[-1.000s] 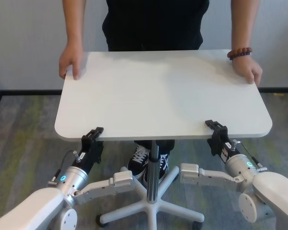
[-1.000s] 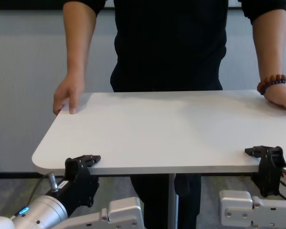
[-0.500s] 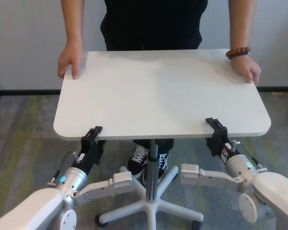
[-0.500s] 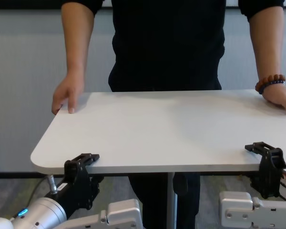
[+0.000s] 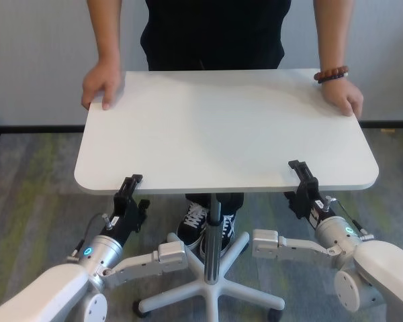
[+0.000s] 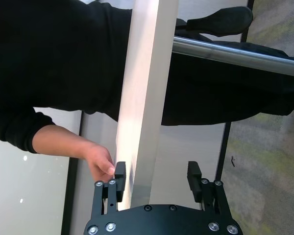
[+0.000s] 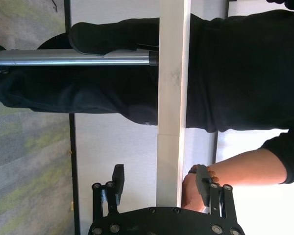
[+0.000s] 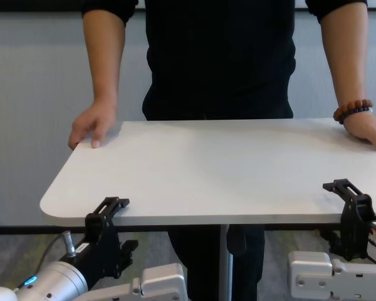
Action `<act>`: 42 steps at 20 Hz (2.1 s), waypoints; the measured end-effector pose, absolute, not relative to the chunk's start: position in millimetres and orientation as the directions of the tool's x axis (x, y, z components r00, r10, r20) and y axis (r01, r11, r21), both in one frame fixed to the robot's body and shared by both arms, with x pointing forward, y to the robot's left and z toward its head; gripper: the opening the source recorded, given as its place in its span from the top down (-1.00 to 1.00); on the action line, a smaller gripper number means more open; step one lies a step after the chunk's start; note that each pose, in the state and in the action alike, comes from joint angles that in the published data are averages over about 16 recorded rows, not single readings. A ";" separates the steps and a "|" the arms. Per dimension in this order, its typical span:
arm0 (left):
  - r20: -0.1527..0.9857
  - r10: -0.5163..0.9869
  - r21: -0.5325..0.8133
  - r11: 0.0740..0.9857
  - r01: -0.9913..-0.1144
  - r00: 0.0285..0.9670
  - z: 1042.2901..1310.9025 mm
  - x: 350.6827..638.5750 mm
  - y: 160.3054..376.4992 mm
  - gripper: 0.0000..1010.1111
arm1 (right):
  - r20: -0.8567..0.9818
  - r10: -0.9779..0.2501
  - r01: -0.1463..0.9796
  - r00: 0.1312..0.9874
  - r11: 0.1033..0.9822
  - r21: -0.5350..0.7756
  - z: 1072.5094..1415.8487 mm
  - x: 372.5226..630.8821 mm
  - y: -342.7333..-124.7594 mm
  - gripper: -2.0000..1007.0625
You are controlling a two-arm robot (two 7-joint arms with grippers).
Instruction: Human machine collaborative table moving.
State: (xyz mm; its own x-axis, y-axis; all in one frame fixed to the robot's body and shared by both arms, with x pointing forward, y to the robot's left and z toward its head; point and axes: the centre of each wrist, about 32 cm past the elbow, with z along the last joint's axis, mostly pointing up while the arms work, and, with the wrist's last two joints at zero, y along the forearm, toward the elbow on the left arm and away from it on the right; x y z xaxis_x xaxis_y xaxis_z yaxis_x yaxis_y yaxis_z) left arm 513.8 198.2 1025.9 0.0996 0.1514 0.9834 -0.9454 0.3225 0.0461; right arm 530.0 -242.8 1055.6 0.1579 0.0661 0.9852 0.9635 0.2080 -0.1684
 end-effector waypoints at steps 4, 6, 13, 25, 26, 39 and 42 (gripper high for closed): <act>0.984 0.150 0.041 0.322 -0.946 0.094 1028.3 511.6 198.7 -0.76 | 0.985 0.066 0.963 0.157 0.209 -0.167 1055.7 529.8 -242.5 -0.85; 0.985 0.148 0.034 0.321 -0.946 0.085 1030.5 509.1 199.1 -0.84 | 0.986 0.067 0.963 0.156 0.211 -0.166 1055.9 528.8 -241.9 -0.91; 0.990 0.136 0.005 0.315 -0.949 0.050 1039.6 492.9 200.4 -0.97 | 0.986 0.058 0.960 0.156 0.225 -0.165 1056.3 519.3 -238.3 -0.99; 0.984 0.169 0.003 0.320 -0.947 0.061 1048.6 459.1 210.2 -0.98 | 0.984 -0.010 0.940 0.175 0.299 -0.164 1059.9 491.2 -236.5 -0.99; 0.981 0.182 0.010 0.326 -0.945 0.073 1049.7 457.5 212.3 -0.98 | 0.984 -0.024 0.936 0.179 0.311 -0.163 1060.5 489.5 -236.9 -0.99; 0.836 0.419 0.068 0.562 -0.824 0.354 1079.6 447.8 247.2 -0.98 | 0.866 -0.375 0.837 0.332 0.540 -0.087 1057.8 481.5 -242.4 -0.99; 0.794 0.449 0.047 0.626 -0.779 0.409 1085.6 447.0 251.2 -0.98 | 0.803 -0.463 0.812 0.375 0.583 -0.043 1054.9 483.2 -241.6 -0.99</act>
State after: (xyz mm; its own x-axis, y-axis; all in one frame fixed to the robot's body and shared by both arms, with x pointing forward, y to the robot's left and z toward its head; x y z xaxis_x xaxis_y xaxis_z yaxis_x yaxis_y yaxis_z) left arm 447.0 251.2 1085.6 0.4090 0.4495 0.7941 -0.7786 0.6258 0.0468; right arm 483.2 -241.6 1054.9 0.3746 -0.4629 0.8034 0.8115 0.5827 -0.0427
